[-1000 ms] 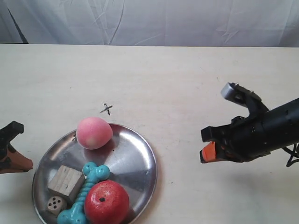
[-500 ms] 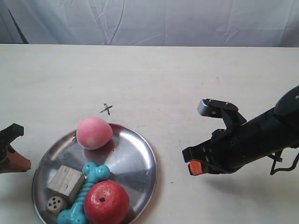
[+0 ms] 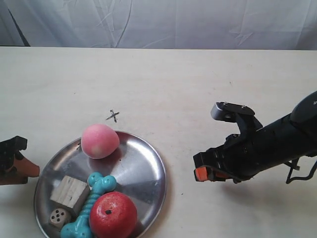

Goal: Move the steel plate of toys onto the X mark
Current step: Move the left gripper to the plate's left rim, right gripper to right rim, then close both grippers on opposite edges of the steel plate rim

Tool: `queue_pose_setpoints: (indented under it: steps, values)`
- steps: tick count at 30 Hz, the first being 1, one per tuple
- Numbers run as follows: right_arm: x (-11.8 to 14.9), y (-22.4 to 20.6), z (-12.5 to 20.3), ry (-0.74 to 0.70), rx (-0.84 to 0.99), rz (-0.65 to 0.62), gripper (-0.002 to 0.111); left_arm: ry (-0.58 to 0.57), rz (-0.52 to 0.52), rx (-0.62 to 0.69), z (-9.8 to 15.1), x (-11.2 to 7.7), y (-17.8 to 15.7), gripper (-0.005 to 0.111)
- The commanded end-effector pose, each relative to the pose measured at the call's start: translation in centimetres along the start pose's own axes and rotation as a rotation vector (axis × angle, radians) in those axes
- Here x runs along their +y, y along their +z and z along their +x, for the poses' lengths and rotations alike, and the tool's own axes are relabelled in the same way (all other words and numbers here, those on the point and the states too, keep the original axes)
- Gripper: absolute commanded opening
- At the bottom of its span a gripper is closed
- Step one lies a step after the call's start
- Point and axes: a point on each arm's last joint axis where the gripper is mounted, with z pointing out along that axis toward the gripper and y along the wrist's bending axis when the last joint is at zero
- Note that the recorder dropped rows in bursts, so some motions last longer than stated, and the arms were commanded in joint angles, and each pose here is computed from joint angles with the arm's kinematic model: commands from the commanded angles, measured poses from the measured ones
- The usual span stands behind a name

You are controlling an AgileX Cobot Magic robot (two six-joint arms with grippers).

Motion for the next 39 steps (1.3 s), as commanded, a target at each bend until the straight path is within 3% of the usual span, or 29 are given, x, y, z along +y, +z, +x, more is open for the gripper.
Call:
queue_pose_setpoints:
  steps: [1, 14, 28, 34, 39]
  values:
    - [0.1, 0.0, -0.2, 0.009, -0.018, -0.003, 0.041, -0.060, 0.019, 0.050, 0.0, 0.7, 1.3, 0.033]
    - [-1.3, 2.9, 0.3, 0.138, 0.076, -0.006, 0.040, -0.105, 0.043, 0.088, 0.1, 1.2, 2.3, 0.033]
    - [-1.5, 6.2, 0.3, 0.253, 0.083, -0.190, 0.040, -0.105, 0.040, 0.086, 0.1, 1.2, 2.3, 0.033]
    - [-0.4, 7.1, -0.4, 0.206, 0.089, -0.204, 0.040, -0.111, 0.035, 0.072, 0.0, 1.3, 2.3, 0.033]
    - [1.5, 8.0, -0.7, 0.124, 0.095, -0.192, 0.029, -0.107, 0.026, 0.070, -0.1, 1.4, 2.3, 0.033]
